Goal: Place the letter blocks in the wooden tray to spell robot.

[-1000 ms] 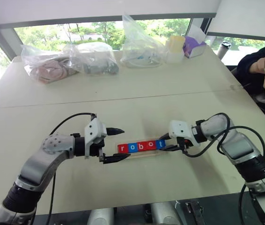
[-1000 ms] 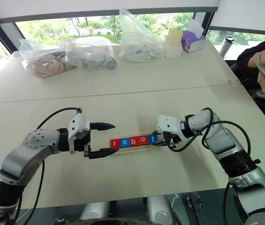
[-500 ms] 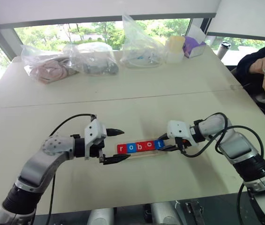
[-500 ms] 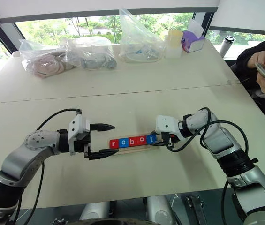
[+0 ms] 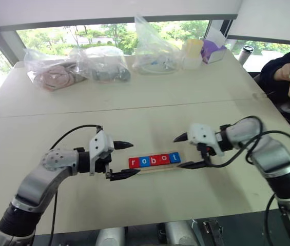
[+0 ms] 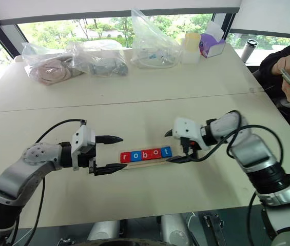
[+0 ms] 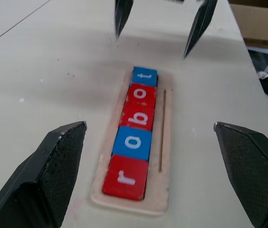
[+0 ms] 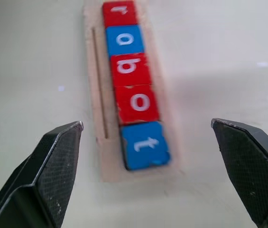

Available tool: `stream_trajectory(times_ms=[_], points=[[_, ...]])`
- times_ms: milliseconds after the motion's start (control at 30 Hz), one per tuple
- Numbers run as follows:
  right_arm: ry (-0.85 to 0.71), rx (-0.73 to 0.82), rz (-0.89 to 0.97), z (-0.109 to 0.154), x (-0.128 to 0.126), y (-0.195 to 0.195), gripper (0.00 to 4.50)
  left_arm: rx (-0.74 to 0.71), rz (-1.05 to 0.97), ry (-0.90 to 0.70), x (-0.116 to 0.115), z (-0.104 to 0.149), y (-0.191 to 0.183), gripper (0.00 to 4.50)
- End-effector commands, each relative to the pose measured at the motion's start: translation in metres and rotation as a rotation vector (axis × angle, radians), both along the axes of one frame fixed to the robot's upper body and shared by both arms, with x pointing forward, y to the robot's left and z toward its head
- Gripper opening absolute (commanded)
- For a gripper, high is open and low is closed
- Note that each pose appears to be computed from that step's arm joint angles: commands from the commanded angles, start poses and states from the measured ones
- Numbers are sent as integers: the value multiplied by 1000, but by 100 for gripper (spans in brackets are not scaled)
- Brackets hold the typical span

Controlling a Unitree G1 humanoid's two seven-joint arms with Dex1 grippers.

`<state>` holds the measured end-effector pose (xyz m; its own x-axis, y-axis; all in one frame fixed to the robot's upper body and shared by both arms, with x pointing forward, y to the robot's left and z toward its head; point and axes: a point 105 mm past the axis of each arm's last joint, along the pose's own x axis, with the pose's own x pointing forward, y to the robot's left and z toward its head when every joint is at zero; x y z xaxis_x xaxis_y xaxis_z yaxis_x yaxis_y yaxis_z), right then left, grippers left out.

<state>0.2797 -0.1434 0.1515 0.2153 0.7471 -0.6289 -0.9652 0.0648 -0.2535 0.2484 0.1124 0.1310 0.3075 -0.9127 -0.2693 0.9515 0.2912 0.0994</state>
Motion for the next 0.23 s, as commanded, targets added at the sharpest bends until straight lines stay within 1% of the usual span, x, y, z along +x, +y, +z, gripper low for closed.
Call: stream_trajectory(times_ms=[33, 233], points=[[-3, 16, -21, 13, -16, -10, 446, 14, 30, -29, -1, 10, 9, 450], [19, 21, -89, 18, -32, -24, 446, 25, 65, -15, -5, 16, 25, 450]])
